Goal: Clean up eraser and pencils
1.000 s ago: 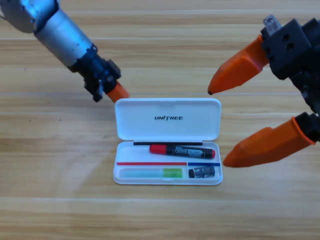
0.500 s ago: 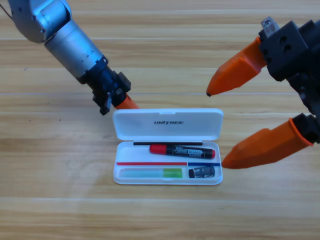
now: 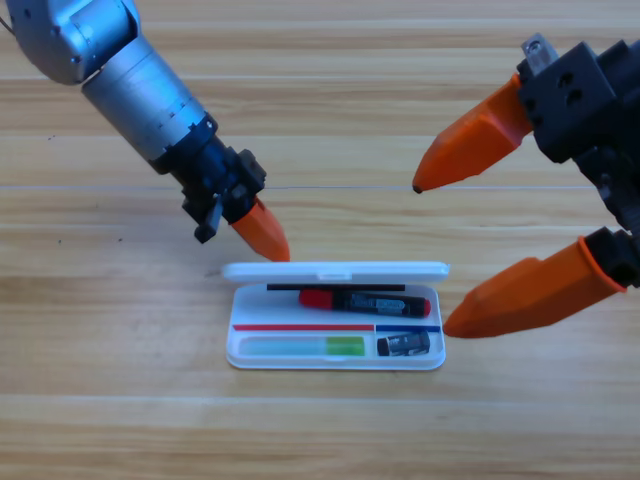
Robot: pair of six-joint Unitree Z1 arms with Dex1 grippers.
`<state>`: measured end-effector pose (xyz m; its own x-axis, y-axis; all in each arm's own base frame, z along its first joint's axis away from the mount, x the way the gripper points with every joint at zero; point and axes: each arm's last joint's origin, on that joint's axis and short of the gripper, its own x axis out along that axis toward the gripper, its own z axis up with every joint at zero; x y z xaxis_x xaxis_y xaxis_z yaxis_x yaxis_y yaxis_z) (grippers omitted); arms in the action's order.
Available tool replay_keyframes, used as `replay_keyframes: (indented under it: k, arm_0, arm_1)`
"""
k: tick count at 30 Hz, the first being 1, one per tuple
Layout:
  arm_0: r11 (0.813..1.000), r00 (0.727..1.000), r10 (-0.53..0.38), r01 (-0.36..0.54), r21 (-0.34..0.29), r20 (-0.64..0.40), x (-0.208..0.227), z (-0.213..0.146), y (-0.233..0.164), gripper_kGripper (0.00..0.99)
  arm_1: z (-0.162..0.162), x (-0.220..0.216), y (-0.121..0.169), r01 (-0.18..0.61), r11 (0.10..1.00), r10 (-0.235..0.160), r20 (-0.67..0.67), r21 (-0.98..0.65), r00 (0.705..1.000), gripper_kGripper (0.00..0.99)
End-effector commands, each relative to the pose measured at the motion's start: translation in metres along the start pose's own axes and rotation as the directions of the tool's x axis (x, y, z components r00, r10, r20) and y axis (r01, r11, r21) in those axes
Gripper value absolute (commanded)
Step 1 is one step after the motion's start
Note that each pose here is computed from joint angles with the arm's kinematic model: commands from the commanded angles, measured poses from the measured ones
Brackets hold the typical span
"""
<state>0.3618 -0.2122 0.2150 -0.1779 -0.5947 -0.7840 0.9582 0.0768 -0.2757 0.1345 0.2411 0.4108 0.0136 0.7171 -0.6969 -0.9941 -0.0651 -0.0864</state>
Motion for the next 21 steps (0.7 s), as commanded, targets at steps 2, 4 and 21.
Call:
replay_keyframes:
  k: [2,4,21]
  arm_0:
    - [0.998,0.999,-0.047,0.047,0.038,-0.019,0.018,0.004,-0.019,0.0]
    - [0.998,0.999,-0.05,0.051,0.042,-0.022,0.023,0.002,-0.021,0.0]
    - [0.996,0.996,-0.053,0.058,0.069,-0.077,0.063,-0.015,-0.028,0.0]
  arm_1:
    - [-0.005,0.008,-0.001,-0.026,1.0,0.026,-0.009,0.013,1.0,0.917]
    - [-0.005,0.008,-0.001,-0.027,1.0,0.027,-0.008,0.013,1.0,0.917]
    - [-0.005,0.009,0.0,-0.039,0.999,0.039,-0.005,0.02,0.999,0.917]
